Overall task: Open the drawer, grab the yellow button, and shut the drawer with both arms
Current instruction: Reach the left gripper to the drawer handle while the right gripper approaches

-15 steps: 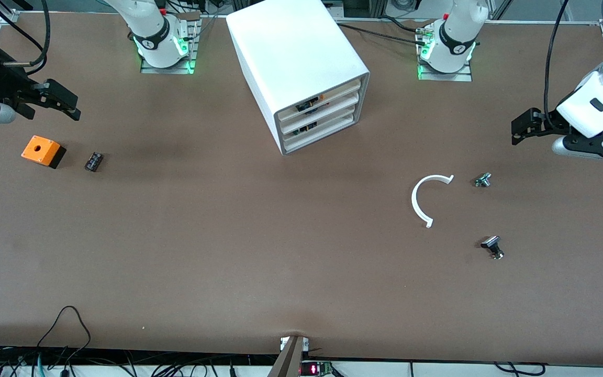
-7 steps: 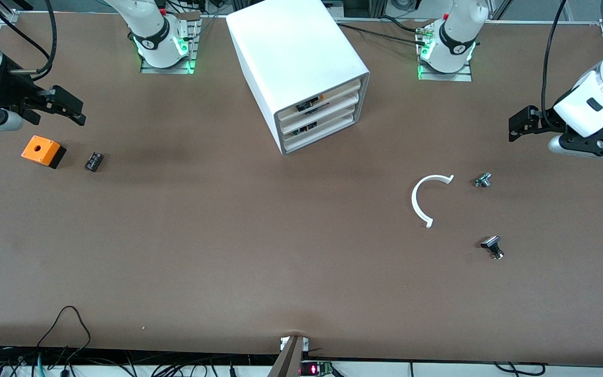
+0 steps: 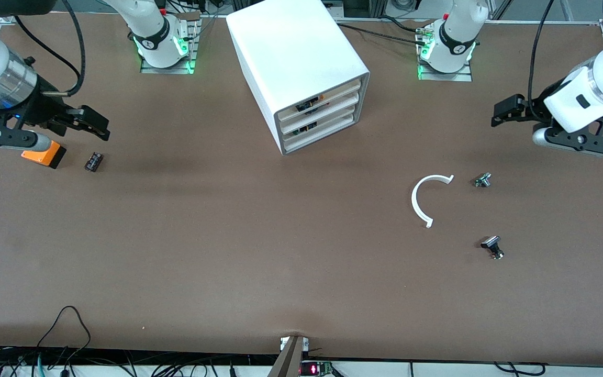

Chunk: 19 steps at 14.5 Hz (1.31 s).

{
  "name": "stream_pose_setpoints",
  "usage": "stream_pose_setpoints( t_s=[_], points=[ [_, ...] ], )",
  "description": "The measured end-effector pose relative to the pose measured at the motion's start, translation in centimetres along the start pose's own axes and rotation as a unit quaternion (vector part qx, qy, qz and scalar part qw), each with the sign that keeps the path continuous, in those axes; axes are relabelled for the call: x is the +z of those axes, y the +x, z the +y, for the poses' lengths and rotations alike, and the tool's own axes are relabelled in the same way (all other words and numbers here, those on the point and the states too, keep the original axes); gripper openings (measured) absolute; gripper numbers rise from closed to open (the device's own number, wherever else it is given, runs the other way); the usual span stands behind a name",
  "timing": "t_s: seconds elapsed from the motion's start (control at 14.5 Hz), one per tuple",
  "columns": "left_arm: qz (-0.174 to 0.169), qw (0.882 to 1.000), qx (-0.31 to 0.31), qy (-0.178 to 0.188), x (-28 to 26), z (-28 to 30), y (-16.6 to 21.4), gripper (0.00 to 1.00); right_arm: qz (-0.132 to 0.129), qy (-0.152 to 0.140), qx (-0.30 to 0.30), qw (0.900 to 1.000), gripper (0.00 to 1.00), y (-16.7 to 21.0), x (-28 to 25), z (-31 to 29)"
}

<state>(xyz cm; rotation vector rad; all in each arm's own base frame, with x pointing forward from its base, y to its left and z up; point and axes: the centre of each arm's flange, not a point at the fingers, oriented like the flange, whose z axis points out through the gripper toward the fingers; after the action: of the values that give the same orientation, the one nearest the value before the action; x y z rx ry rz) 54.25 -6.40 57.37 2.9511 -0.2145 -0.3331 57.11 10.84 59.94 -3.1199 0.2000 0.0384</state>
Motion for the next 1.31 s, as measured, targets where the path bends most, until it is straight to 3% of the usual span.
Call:
stream_pose_setpoints(
  t_s=[0.14,0.34,0.48,0.62,0.76,0.96,1.1,1.31],
  points=[
    [-0.053,0.997,0.015,-0.048,1.3,1.9,-0.7,1.00,-0.001,0.000,0.011,1.000,1.00,0.0,0.3,-1.8],
    [-0.133,0.980,0.052,-0.138,4.9,4.8,0.0,1.00,-0.001,0.000,0.025,1.000,1.00,-0.1,0.6,-4.1],
    [-0.162,0.960,0.101,-0.203,8.6,5.3,2.3,1.00,0.000,0.001,0.034,0.999,1.00,-0.1,0.6,-5.1],
    [-0.179,0.930,0.158,-0.280,13.5,5.1,5.1,1.00,-0.001,0.000,0.044,0.999,1.00,-0.2,0.9,-6.4],
    [-0.173,0.907,0.184,-0.337,17.8,4.9,7.4,1.00,0.000,0.001,0.051,0.999,1.00,-0.4,1.0,-8.2],
    [-0.137,0.891,0.169,-0.399,21.1,5.5,8.4,1.00,0.000,0.001,0.068,0.998,1.00,-1.2,1.3,-10.9],
    [-0.120,0.887,0.171,-0.412,22.7,7.2,7.8,1.00,-0.002,0.000,0.078,0.997,1.00,-1.8,1.7,-12.3],
    [-0.091,0.892,0.164,-0.412,25.1,11.7,5.9,1.00,-0.002,0.000,0.089,0.996,1.00,-2.4,2.1,-14.3]
  ],
)
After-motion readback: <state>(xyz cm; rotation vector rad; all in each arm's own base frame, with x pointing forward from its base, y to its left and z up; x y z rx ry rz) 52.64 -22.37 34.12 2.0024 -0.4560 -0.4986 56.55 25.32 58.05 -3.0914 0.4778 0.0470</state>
